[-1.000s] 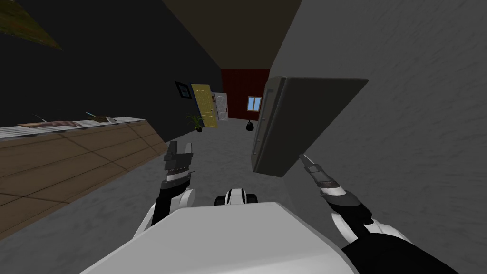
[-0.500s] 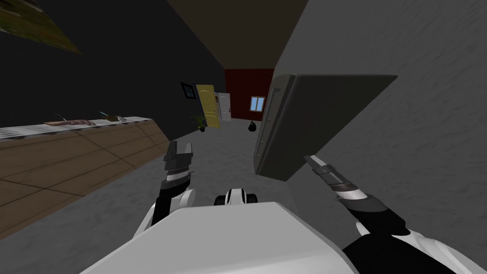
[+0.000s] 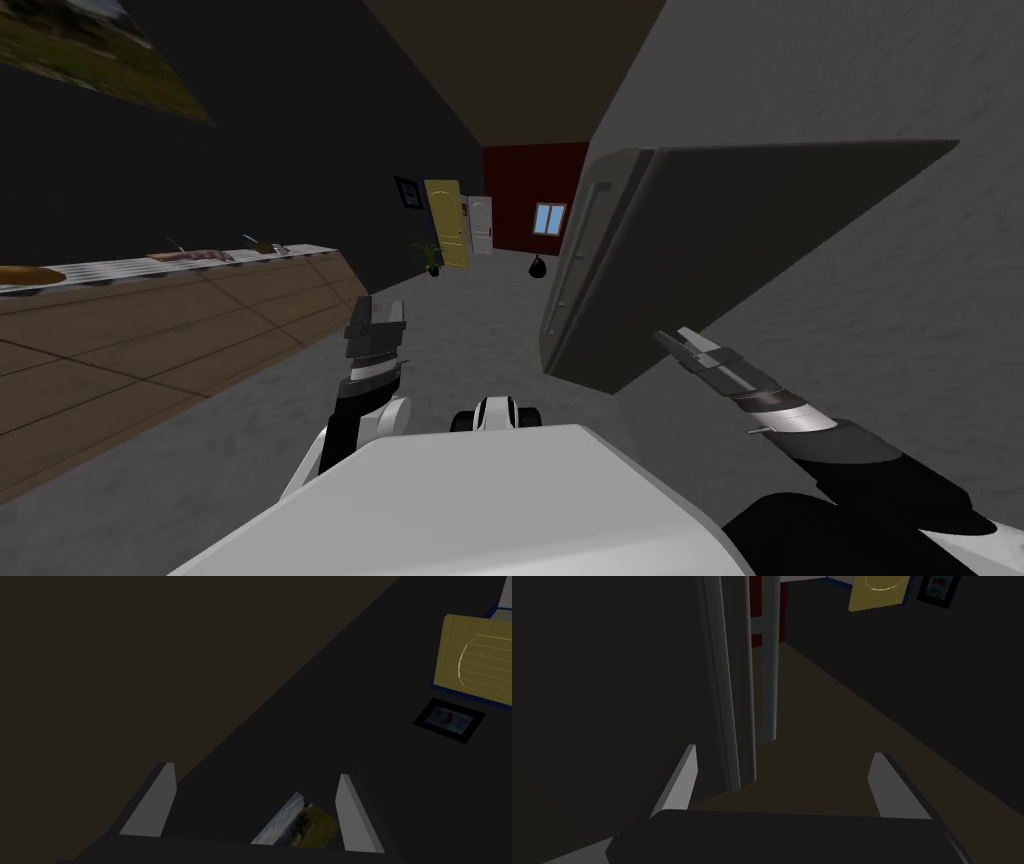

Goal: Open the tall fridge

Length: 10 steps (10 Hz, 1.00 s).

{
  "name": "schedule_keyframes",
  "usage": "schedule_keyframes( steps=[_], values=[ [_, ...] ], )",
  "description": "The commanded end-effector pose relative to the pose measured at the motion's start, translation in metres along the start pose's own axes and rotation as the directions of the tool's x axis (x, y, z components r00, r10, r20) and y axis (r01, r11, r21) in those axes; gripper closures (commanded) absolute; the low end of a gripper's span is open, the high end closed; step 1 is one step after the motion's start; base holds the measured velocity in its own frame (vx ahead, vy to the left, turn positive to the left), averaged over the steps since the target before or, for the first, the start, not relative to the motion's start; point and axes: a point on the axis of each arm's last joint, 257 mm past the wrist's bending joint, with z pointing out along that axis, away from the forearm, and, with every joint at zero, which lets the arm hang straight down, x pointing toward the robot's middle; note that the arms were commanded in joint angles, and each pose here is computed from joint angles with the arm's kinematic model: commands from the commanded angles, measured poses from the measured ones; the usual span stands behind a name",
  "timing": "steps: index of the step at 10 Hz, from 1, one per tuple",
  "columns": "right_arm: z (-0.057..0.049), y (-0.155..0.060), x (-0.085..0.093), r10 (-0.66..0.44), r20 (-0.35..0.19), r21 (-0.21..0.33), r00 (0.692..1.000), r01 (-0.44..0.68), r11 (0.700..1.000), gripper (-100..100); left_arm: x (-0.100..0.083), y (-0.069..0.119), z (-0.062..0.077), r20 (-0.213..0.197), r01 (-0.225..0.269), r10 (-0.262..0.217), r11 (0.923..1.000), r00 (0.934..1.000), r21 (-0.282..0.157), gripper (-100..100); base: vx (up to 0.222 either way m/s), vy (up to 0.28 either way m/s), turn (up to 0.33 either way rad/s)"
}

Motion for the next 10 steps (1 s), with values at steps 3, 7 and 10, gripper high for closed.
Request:
schedule_keyframes(
  steps=[3, 7, 10],
  values=[
    [-0.015, -0.027, -0.014, -0.21, -0.117, 0.034, 0.971, 0.215, 0.976, -100, 0.0, 0.0, 0.0, 0.0, 0.0, 0.0, 1.0, 1.0, 0.0, 0, 0.077, 0.021, 0.117],
    [-0.029, -0.054, -0.034, -0.391, -0.224, 0.044, 0.892, 0.411, 0.911, -100, 0.0, 0.0, 0.0, 0.0, 0.0, 0.0, 1.0, 1.0, 0.0, 0, 0.106, 0.025, 0.11],
    [-0.037, -0.069, -0.056, -0.496, -0.275, 0.05, 0.823, 0.528, 0.848, -100, 0.0, 0.0, 0.0, 0.0, 0.0, 0.0, 1.0, 1.0, 0.0, 0, 0.098, 0.018, 0.095]
  ],
)
